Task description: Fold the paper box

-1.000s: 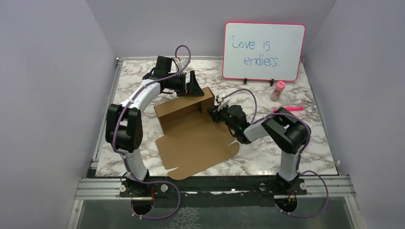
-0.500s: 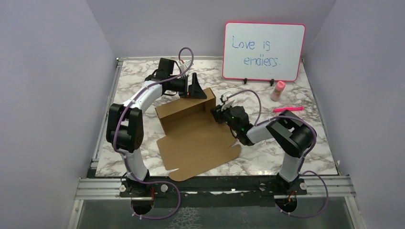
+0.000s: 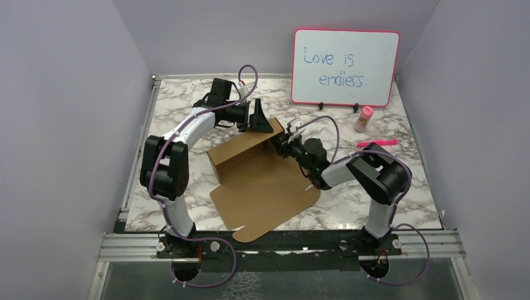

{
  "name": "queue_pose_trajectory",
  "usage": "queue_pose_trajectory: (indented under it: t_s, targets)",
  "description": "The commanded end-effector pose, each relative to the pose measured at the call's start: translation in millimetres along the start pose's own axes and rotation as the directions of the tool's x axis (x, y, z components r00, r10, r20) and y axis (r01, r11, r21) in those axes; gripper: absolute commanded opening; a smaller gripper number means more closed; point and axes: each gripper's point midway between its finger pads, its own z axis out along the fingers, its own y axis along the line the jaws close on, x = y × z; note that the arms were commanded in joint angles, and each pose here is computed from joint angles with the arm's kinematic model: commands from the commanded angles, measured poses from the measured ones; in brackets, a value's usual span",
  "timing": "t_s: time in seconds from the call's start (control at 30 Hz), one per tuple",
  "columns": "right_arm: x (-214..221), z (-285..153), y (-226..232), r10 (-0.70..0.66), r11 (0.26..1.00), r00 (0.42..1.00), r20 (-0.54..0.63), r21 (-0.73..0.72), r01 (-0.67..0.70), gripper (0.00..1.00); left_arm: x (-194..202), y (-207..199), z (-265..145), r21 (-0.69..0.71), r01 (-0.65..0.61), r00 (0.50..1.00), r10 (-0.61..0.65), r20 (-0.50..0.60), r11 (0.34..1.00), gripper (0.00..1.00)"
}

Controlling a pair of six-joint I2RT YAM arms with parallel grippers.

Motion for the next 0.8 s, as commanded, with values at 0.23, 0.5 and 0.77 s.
queue_pose_trajectory:
  t_s: [0.23,0.5,0.77]
  targets:
    - [-39,14,-22,-0.003,0.991,0.993,0.116,0.130,-0.013,0.25,12,-13,4,0.057,-0.007,0.999,0.010,-0.038,0.998,0.94]
    - [-24,1,-49,0.020,0.955,0.999,0.038,0.294,-0.030,0.19,16,-23,2,0.067,-0.026,0.999,0.029,-0.036,0.997,0.95]
    - [-14,-2,-69,0.044,0.903,0.999,-0.024,0.428,-0.029,0.21,25,-40,5,0.101,-0.049,0.997,0.055,-0.053,0.994,0.95]
